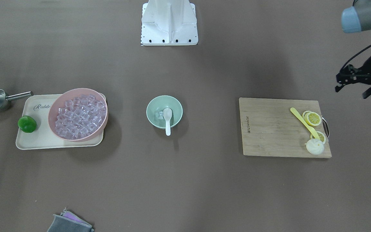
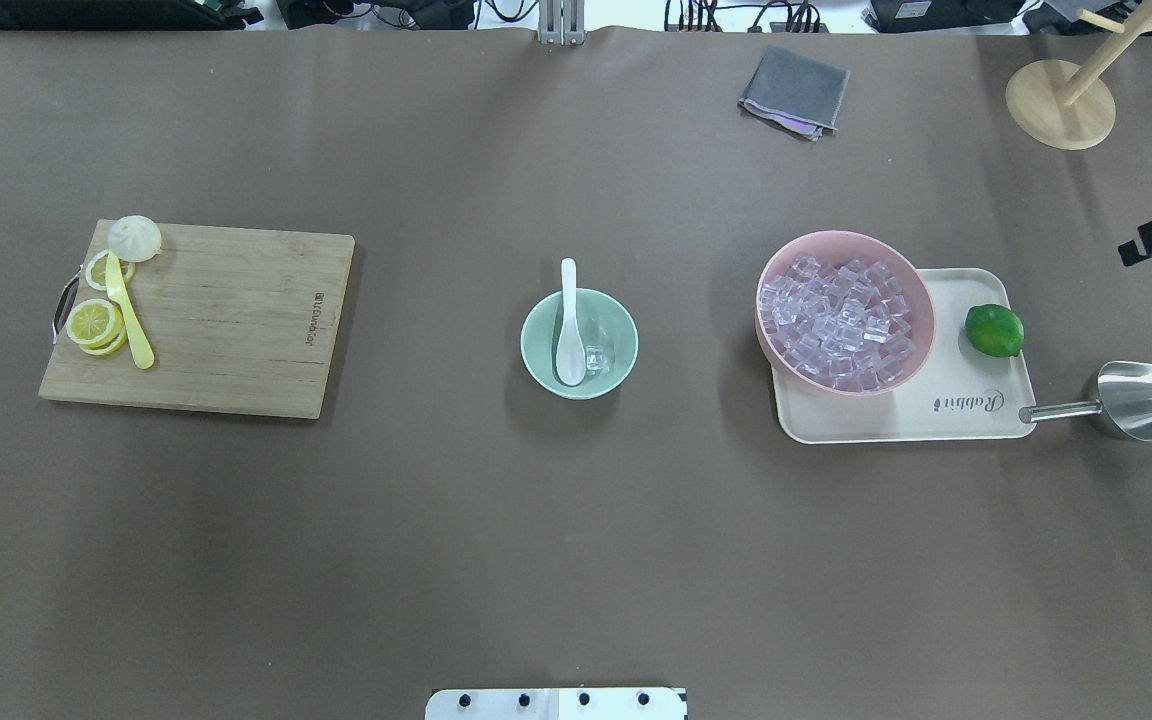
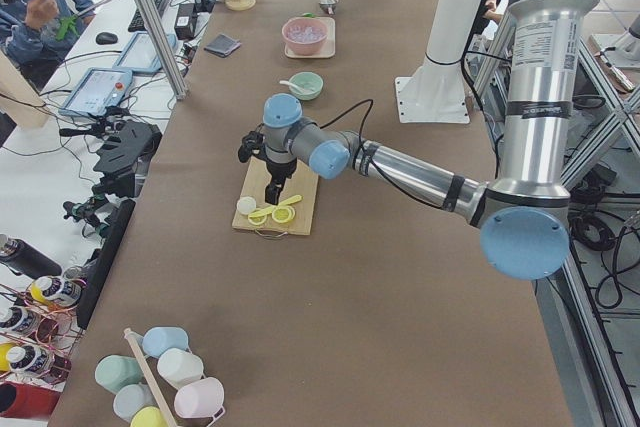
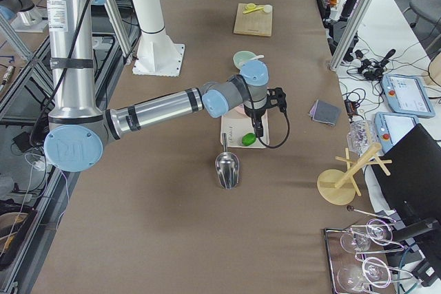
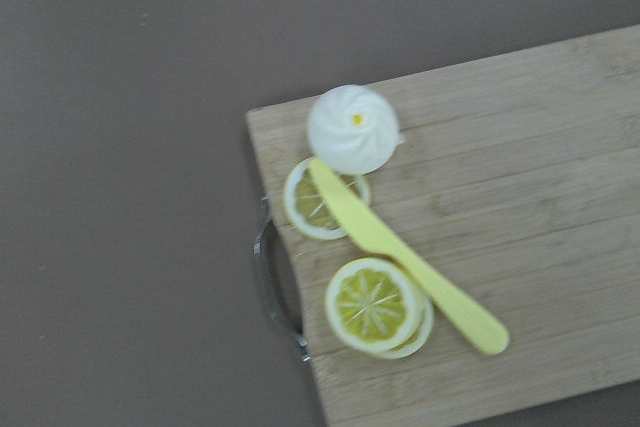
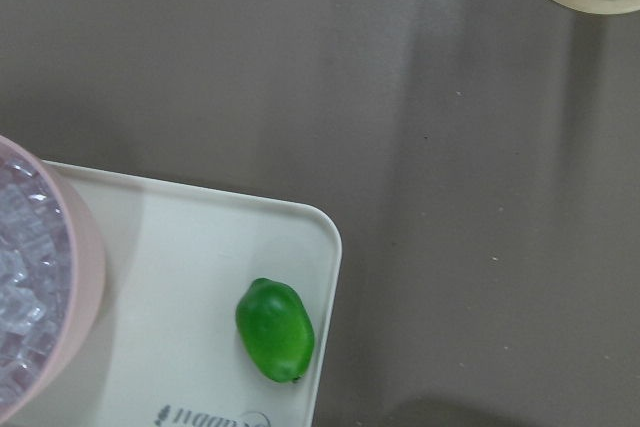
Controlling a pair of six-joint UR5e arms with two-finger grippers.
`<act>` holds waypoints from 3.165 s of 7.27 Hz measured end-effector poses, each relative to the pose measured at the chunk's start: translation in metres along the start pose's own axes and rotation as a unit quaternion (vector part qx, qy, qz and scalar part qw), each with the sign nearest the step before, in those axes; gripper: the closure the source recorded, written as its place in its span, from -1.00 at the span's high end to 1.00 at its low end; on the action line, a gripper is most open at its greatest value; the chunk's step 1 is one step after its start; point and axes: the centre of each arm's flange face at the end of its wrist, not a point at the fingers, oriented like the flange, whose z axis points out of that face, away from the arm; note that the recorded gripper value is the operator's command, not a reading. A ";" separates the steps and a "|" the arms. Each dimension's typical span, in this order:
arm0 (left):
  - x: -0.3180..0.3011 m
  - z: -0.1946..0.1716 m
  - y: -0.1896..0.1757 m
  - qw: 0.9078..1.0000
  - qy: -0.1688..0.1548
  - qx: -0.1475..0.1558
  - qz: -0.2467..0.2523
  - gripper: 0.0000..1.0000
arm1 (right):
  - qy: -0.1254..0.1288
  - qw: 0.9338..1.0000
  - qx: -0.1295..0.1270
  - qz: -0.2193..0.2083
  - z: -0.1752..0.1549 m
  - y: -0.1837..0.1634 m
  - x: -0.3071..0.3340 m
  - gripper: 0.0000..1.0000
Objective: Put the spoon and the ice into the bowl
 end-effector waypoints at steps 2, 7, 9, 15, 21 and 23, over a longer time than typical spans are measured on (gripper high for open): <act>-0.090 0.000 0.058 1.000 -0.022 -0.016 -0.002 0.96 | 0.009 1.000 -0.005 -0.011 -0.002 0.021 0.030 1.00; -0.111 -0.013 0.080 0.999 0.039 -0.010 -0.032 0.96 | 0.026 0.999 -0.027 -0.017 0.007 0.045 0.062 1.00; -0.109 -0.029 0.074 0.994 0.079 0.003 -0.076 0.96 | 0.036 0.999 -0.032 -0.020 0.017 0.039 0.080 1.00; -0.126 -0.023 0.077 0.995 0.039 0.002 -0.091 0.96 | 0.040 0.999 -0.016 -0.023 0.006 0.020 0.105 1.00; -0.134 -0.016 0.083 0.994 0.042 -0.003 -0.096 0.96 | 0.042 0.999 -0.017 -0.009 0.005 0.027 0.118 1.00; -0.135 -0.017 0.084 0.994 0.042 -0.001 -0.097 0.96 | 0.045 0.999 -0.013 0.001 -0.001 0.029 0.127 1.00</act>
